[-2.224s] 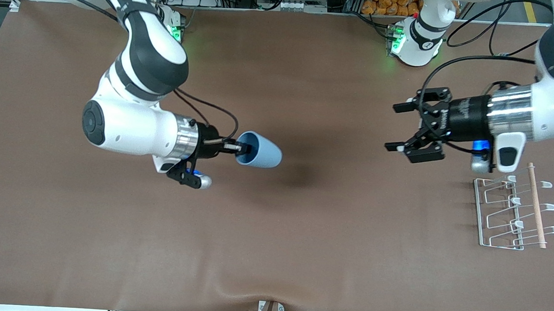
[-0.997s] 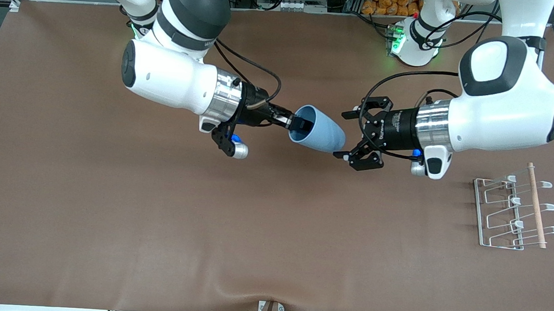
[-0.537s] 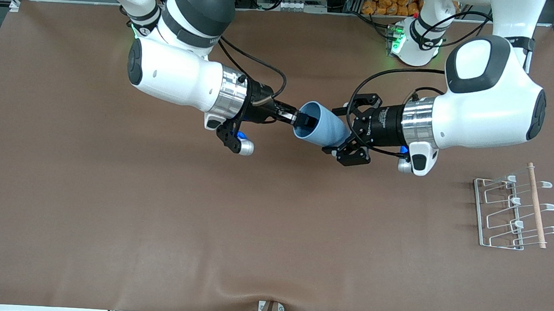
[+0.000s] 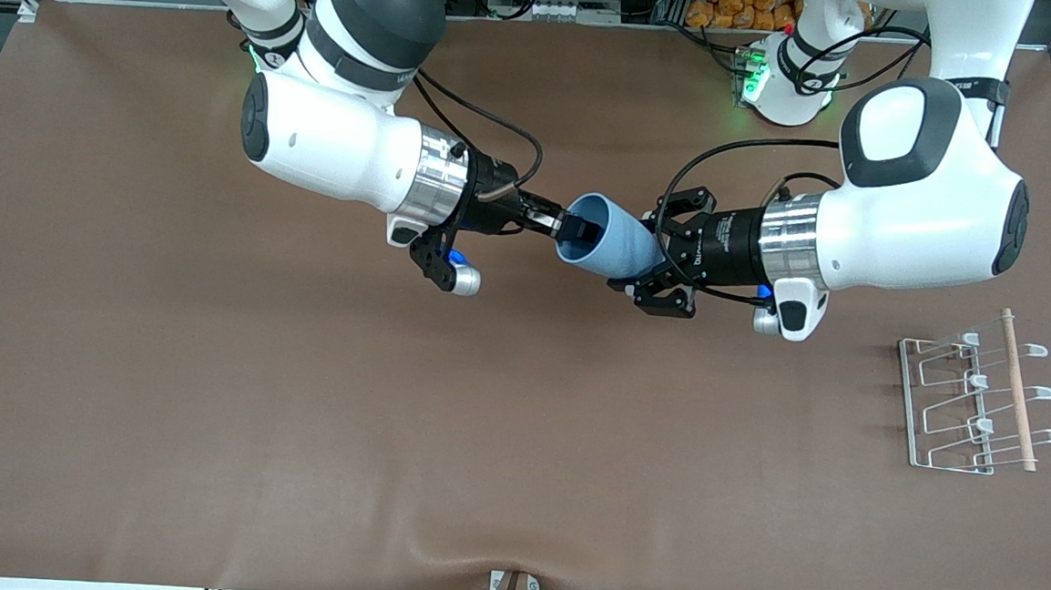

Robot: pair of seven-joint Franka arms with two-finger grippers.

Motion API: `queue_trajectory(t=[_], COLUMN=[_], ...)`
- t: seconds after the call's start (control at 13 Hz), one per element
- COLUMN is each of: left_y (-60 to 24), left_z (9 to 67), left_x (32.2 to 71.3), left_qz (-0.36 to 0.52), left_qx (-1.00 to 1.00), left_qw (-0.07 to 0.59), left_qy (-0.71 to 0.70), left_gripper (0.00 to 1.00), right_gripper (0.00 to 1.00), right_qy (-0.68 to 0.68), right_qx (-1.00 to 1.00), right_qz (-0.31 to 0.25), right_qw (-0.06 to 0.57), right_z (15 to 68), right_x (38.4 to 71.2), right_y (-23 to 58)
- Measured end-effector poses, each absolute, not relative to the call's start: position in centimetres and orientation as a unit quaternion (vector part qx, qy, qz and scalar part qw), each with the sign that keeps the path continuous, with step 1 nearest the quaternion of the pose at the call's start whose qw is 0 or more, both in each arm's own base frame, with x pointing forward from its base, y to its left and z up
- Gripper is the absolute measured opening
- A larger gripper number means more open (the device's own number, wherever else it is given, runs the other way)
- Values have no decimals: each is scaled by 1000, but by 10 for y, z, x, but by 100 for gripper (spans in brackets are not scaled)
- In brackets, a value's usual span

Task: Transfer cup to left arm and place on rack
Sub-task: 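Close the left gripper on the cup base held by the right gripper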

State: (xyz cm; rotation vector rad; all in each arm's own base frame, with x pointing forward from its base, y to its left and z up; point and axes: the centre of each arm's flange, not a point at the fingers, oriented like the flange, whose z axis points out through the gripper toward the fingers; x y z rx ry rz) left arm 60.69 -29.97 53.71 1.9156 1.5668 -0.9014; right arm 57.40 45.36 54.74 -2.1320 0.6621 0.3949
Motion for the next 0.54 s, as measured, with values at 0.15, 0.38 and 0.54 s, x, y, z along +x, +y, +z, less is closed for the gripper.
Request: queue_trajectory(t=[0.15, 0.38, 0.54], left_y=[-300, -305, -304], left_z=[537, 538, 538], left_x=[607, 605, 605], left_qz=[-331, -332, -330], left_qx=[704, 707, 708], left_qw=[251, 251, 250], left_qy=[575, 573, 573], left_gripper=[72, 72, 72], right_gripper=[11, 43, 64], right_qy=[265, 266, 267], right_qx=[-852, -852, -852], right_qz=[158, 157, 156], right_qw=[423, 423, 422], right_z=[547, 547, 548], right_x=[574, 576, 578], right_y=[454, 451, 448])
